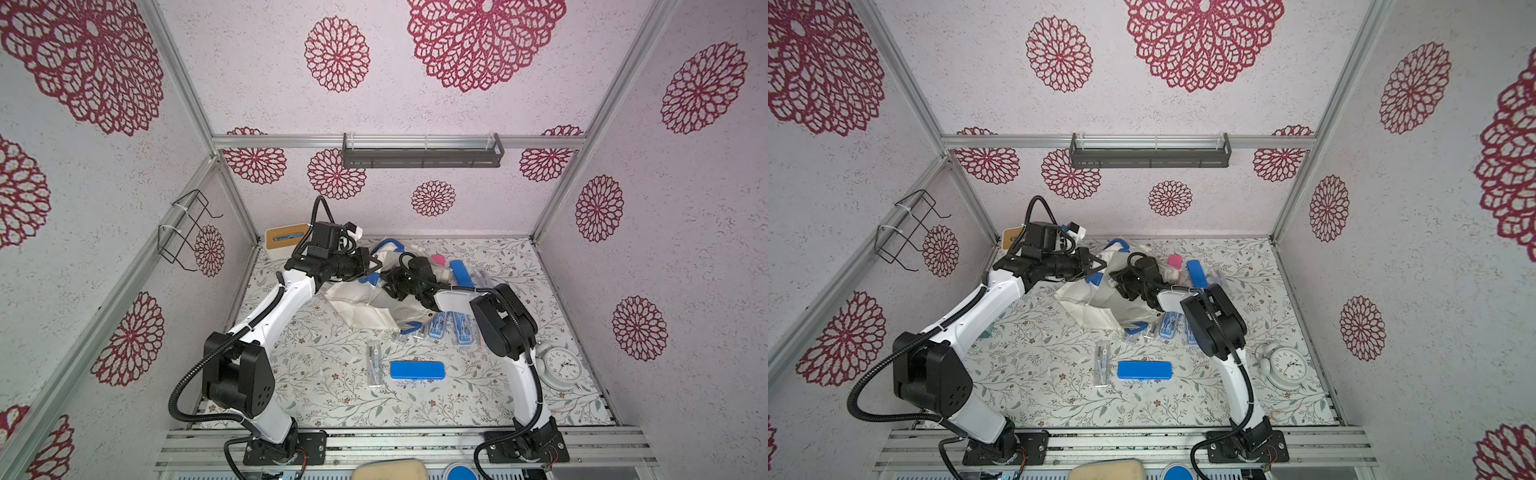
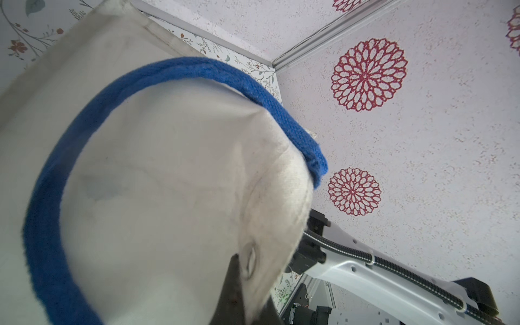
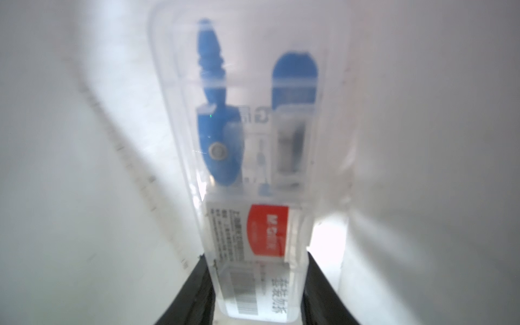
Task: Take out the compass set from the canvas bag
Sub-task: Pick up the compass set from the canvas bag.
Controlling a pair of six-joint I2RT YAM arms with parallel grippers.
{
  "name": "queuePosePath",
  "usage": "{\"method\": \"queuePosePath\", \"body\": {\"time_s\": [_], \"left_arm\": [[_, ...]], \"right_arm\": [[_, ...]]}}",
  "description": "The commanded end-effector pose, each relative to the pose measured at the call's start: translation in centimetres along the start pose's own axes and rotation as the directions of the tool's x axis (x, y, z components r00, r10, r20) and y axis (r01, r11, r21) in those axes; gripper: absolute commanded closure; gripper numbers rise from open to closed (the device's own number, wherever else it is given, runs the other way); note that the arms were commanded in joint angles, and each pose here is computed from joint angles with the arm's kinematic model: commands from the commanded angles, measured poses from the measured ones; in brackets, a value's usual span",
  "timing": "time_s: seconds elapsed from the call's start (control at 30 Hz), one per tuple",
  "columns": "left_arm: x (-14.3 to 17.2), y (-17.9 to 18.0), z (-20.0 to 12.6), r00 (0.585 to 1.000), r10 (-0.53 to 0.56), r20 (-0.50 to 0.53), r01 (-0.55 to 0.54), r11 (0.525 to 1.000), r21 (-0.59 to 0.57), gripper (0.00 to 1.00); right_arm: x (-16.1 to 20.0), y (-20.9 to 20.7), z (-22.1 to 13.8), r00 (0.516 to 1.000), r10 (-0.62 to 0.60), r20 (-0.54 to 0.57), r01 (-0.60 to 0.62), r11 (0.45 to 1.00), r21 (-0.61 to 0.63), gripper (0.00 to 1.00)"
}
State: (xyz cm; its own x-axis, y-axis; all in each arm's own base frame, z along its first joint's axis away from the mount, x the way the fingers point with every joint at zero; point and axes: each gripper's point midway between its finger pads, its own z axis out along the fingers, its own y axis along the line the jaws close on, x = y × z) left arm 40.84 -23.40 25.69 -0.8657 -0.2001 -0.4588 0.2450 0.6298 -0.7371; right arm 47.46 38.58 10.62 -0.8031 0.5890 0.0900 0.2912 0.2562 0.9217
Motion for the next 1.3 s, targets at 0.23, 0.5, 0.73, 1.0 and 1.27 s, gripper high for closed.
{"method": "queuePosePath", "body": {"time_s": [0.23, 0.5, 0.73, 1.0, 1.27], "left_arm": [[-3.1, 0.9, -0.8, 0.998, -0.016, 0.068, 0.013, 0.999, 0.031, 1.00], [-4.5, 2.7, -2.1, 0.993, -0.048, 0.106, 0.043, 0.998, 0.048, 1.00], [-4.8, 4.6, -2.6, 0.989, -0.085, 0.118, 0.080, 0.996, 0.050, 1.00], [-5.9, 7.5, -4.1, 0.977, -0.136, 0.163, 0.131, 0.991, 0.043, 1.00], [-5.8, 11.1, -5.3, 0.962, -0.198, 0.189, 0.199, 0.980, 0.016, 1.00]], "right_arm": [[1.9, 10.5, -5.6, 0.997, -0.073, -0.013, 0.068, 0.969, -0.237, 0.64], [3.1, 10.5, -8.2, 0.993, -0.112, -0.025, 0.104, 0.972, -0.212, 0.64], [4.4, 13.5, -10.6, 0.980, -0.197, -0.031, 0.182, 0.949, -0.257, 0.65], [5.3, 17.0, -14.3, 0.941, -0.339, -0.003, 0.328, 0.911, -0.250, 0.65], [4.1, 15.2, -17.8, 0.912, -0.409, 0.020, 0.408, 0.905, -0.119, 0.65]]}}
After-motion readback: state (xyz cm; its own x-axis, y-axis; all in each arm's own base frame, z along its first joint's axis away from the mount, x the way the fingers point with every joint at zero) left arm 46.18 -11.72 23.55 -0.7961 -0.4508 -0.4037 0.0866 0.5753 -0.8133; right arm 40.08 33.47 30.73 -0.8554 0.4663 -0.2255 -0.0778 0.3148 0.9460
